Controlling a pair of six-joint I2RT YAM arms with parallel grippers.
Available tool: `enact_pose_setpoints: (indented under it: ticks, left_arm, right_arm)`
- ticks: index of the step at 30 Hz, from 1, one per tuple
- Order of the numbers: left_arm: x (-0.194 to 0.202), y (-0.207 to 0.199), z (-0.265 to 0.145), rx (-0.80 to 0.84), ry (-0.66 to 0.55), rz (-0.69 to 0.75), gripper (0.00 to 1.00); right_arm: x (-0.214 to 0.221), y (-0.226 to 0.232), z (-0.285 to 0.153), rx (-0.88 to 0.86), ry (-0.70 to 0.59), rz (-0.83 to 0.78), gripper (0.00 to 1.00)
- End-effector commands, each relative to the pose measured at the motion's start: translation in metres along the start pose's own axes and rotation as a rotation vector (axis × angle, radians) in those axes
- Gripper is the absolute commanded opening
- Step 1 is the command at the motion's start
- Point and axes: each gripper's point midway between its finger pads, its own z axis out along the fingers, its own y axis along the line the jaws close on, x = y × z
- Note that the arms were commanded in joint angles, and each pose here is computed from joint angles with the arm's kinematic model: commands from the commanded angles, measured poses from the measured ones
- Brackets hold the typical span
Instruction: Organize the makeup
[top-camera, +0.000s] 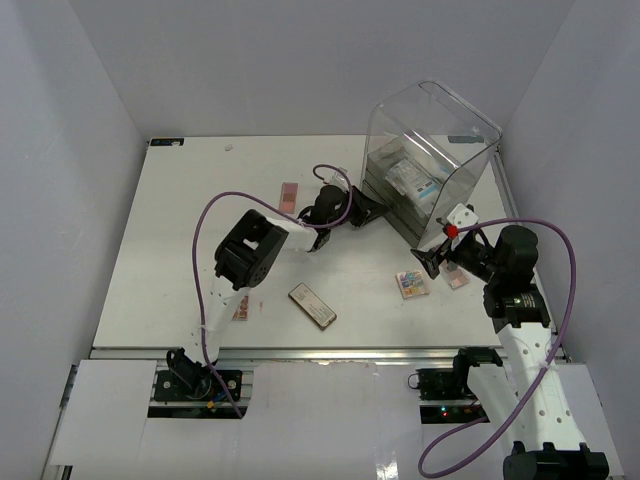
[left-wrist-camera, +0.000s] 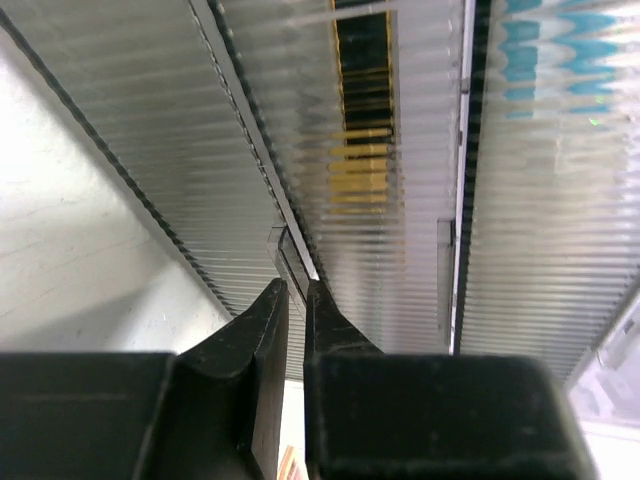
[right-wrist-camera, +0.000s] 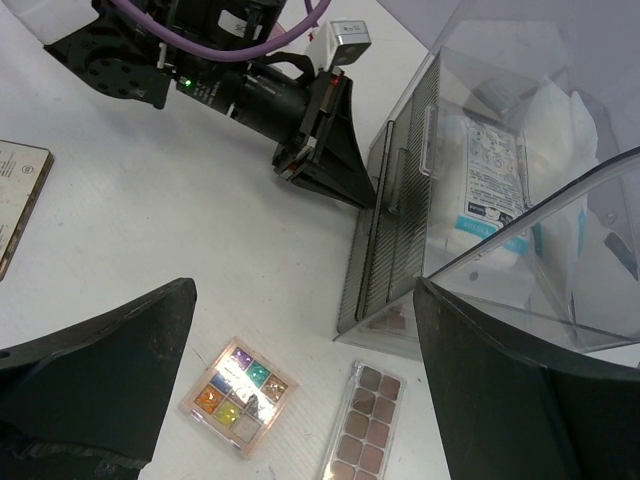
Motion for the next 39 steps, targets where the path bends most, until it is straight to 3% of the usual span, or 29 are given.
enact_pose_setpoints:
  ticks: [1,9,17,24,26,32,39]
  left_arm:
    - [-0.009,-0.016,-0.035,0.022,-0.011,0.032,0.15]
    - [0.010,-0.007,-0.106,-0.025,0.030,0.108,0.16]
    - [0.011,-0.009,-0.121,-0.015,0.053,0.096,0.26]
    - [0.004,-0.020,-0.140,0.010,0.051,0.157,0.49]
    - [-0.002,-0.028,-0.149,0.018,0.046,0.196,0.59]
    - [-0.026,-0.057,-0.189,0.052,-0.018,0.321,0.69]
    - [-0.064,-0.089,-0.261,-0.051,-0.156,0.629,0.89]
  right_arm:
    - [-0.004,-0.007,0.000,0.026,-0.022,-0.016,0.96]
    - [0.001,-0.007,0.001,0.017,-0.013,0.002,0.98]
    - [0.012,-0.013,-0.002,0.032,0.007,0.019,0.94]
    - [0.025,0.000,0.004,-0.075,0.052,0.043,0.90]
    - [0.031,0.007,0.002,-0.125,0.099,0.071,0.90]
    - [0.037,0.001,-0.013,-0.171,0.267,0.010,0.90]
    - [0.107,-0.020,-0.053,-0.063,0.664,-0.059,0.90]
